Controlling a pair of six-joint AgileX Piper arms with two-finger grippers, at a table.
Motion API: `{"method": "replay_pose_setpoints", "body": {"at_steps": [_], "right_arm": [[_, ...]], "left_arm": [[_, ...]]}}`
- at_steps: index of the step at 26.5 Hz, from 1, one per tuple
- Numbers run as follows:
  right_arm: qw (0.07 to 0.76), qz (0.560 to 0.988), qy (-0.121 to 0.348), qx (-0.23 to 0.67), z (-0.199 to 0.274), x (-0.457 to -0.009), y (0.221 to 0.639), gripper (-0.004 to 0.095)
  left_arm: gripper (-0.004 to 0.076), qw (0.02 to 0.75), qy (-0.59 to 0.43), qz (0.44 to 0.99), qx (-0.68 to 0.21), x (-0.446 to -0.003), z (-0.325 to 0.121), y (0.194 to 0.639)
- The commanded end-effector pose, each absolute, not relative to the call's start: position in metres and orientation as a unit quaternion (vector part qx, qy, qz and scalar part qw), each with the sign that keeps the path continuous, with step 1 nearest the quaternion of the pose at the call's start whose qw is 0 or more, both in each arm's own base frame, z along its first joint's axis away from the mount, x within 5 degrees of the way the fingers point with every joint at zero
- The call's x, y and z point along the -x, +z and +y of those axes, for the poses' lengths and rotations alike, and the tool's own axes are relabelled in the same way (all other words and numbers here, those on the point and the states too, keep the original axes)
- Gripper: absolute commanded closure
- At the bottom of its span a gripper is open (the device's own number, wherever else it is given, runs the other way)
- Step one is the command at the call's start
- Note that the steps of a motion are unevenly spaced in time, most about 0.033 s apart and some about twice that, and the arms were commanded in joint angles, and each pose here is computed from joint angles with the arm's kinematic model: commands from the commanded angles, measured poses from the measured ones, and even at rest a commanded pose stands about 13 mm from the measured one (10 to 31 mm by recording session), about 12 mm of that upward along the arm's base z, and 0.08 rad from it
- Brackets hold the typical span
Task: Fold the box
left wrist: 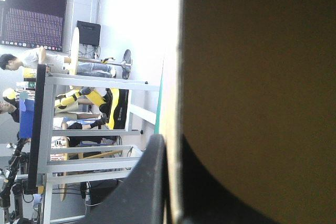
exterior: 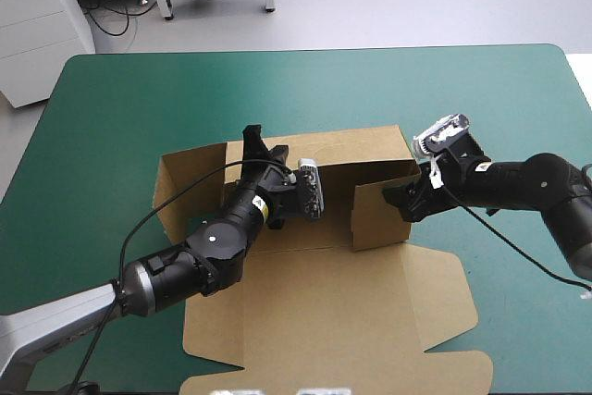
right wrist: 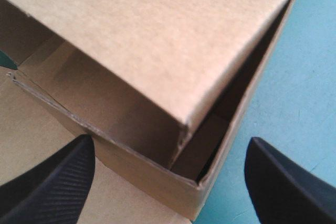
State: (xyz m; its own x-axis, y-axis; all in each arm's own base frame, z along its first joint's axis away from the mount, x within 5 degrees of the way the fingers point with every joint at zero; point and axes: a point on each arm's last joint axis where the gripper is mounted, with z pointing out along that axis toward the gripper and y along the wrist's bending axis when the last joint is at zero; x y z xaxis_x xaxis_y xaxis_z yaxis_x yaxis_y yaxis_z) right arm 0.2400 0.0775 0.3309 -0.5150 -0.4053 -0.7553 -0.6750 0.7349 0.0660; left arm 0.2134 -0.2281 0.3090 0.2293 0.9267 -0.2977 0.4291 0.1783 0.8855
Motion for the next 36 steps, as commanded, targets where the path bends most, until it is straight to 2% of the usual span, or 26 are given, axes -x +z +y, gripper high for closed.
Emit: {"method": "replay_pose_setpoints", "body": {"at_steps": [1, 7, 18, 21, 25, 26, 29, 30, 34, 35, 36], "right_arm": [[0.421, 0.833, 0.175, 0.313, 0.084, -0.24, 0.347, 0.0183], [0.407, 0.837, 0.181, 0.317, 0.089, -0.245, 0.339, 0.0183], [0.402, 0.84, 0.18, 0.318, 0.091, -0.253, 0.331, 0.0201], [0.405, 0.837, 0.176, 0.323, 0.091, -0.253, 0.332, 0.0308], [0.41, 0.833, 0.185, 0.321, 0.092, -0.253, 0.333, 0.057], [0.41, 0.831, 0.187, 0.325, 0.092, -0.253, 0.333, 0.0682], [0.399, 0.832, 0.194, 0.332, 0.093, -0.251, 0.332, 0.0893], [0.39, 0.832, 0.202, 0.338, 0.095, -0.249, 0.331, 0.0929], [0.388, 0.835, 0.212, 0.327, 0.095, -0.248, 0.332, 0.0929], [0.39, 0.836, 0.212, 0.322, 0.095, -0.249, 0.332, 0.0929], [0.39, 0.838, 0.21, 0.317, 0.095, -0.249, 0.332, 0.0929]], "left_arm": [[0.0756, 0.541, 0.232, 0.569, -0.574, -0.21, -0.227, 0.327], [0.0755, 0.521, 0.219, 0.586, -0.58, -0.208, -0.226, 0.32], [0.0755, 0.507, 0.195, 0.583, -0.604, -0.205, -0.229, 0.316], [0.0755, 0.495, 0.193, 0.58, -0.618, -0.204, -0.229, 0.313], [0.0755, 0.492, 0.192, 0.581, -0.62, -0.203, -0.229, 0.312], [0.0755, 0.492, 0.192, 0.581, -0.62, -0.203, -0.229, 0.312], [0.0755, 0.492, 0.192, 0.581, -0.62, -0.203, -0.229, 0.312], [0.0755, 0.493, 0.191, 0.58, -0.62, -0.203, -0.23, 0.312], [0.0745, 0.502, 0.176, 0.575, -0.622, -0.202, -0.233, 0.313], [0.0731, 0.506, 0.172, 0.574, -0.62, -0.202, -0.233, 0.315], [0.0678, 0.511, 0.167, 0.575, -0.617, -0.201, -0.234, 0.319]]}}
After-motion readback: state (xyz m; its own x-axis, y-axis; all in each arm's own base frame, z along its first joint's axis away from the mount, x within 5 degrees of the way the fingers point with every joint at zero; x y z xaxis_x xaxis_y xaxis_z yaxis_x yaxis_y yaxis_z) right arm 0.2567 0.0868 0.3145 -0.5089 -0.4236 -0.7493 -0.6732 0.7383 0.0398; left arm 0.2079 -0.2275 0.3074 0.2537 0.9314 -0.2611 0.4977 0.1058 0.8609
